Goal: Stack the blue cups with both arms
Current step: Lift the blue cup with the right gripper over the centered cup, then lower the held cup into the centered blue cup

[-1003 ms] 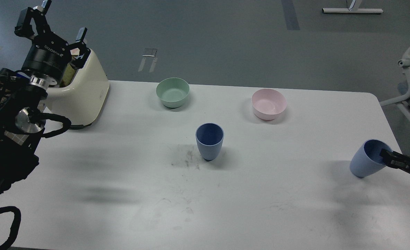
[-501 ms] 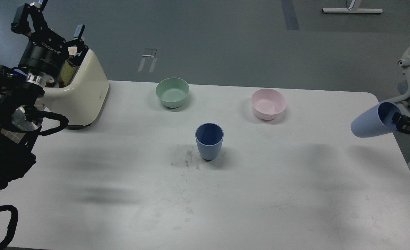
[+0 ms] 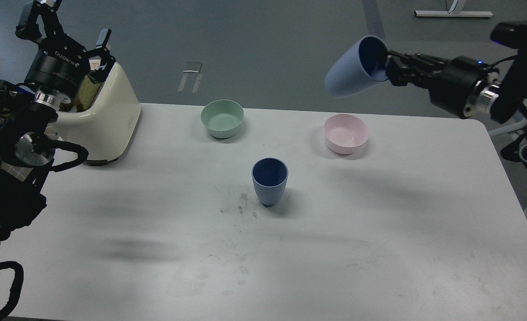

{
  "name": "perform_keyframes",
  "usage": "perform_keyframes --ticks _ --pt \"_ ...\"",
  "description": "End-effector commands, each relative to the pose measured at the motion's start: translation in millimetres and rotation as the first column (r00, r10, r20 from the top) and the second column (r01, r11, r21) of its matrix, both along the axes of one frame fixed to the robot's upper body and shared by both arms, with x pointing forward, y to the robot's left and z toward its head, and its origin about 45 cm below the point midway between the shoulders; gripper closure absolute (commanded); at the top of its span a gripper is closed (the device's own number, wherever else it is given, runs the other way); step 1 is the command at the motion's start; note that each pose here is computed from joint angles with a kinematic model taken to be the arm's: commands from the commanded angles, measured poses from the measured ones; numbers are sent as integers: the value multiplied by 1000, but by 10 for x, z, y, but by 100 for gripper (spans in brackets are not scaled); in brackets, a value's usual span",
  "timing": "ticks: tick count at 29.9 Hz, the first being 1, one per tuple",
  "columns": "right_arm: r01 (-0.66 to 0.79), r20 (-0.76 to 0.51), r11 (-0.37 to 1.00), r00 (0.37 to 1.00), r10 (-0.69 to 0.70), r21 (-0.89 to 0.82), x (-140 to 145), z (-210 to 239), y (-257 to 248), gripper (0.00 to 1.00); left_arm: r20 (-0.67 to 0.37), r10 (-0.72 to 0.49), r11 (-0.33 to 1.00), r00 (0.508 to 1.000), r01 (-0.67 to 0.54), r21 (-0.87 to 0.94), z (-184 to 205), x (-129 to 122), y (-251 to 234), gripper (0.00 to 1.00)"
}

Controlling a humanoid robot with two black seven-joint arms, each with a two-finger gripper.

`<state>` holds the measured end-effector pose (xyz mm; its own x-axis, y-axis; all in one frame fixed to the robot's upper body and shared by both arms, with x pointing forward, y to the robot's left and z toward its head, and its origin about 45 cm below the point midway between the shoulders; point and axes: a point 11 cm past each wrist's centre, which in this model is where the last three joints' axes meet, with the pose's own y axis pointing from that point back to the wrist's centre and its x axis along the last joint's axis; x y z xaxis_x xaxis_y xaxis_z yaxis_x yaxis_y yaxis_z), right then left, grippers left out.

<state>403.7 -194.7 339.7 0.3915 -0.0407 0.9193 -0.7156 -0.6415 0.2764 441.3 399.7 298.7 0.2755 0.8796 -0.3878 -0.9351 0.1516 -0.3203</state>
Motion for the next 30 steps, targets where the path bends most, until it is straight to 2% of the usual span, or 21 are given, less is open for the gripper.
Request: perform_keyframes --ticks 1,5,13,30 --pt "-81 -44 996 996 80 -30 -83 -209 468 100 -23 -7 1000 1000 7 5 -27 4 -3 2" --pt "-151 -60 981 988 145 -118 -194 -417 738 100 -20 -9 1000 1000 9 5 -8 14 -10 2" --pt "-208 -62 945 978 199 -251 -283 -627 859 100 -19 -13 1000 1000 13 2 -9 20 -34 2" --pt "-241 -113 932 969 218 -269 -355 -878 984 100 -19 -11 1000 1000 11 4 -11 14 -17 2"
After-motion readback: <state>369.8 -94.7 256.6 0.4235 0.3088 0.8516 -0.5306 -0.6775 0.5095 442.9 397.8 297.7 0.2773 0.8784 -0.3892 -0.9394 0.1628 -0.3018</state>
